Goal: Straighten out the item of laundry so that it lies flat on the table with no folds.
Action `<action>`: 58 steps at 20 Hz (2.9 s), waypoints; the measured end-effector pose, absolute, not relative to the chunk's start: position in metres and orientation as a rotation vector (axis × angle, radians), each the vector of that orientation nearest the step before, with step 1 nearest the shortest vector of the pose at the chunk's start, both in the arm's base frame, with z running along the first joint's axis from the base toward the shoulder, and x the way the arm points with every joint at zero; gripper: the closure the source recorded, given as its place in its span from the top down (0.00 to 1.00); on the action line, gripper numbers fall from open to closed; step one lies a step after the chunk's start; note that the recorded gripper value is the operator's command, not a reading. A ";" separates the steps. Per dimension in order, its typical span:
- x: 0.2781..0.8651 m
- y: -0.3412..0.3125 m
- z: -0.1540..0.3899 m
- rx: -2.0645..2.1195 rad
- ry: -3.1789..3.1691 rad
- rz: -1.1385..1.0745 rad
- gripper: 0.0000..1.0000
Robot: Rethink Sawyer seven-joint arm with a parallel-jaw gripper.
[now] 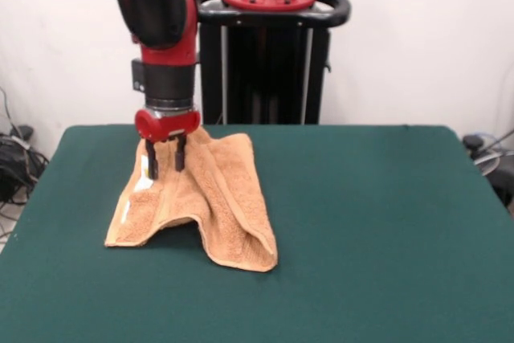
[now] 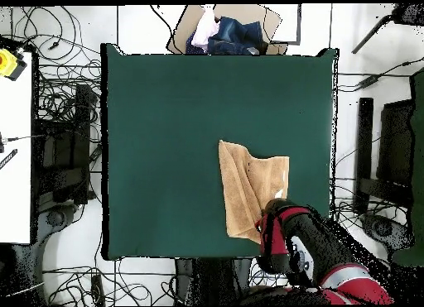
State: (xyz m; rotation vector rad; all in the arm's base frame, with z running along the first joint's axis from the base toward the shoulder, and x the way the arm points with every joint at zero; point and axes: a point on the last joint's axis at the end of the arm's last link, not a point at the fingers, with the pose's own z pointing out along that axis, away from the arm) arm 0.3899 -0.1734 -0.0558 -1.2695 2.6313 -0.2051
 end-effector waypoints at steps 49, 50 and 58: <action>0.363 -0.238 0.064 -1.056 3.122 -0.008 1.00; 0.358 -0.237 0.062 -1.022 3.131 -0.003 1.00; 0.325 -0.231 0.038 -0.837 3.198 0.020 1.00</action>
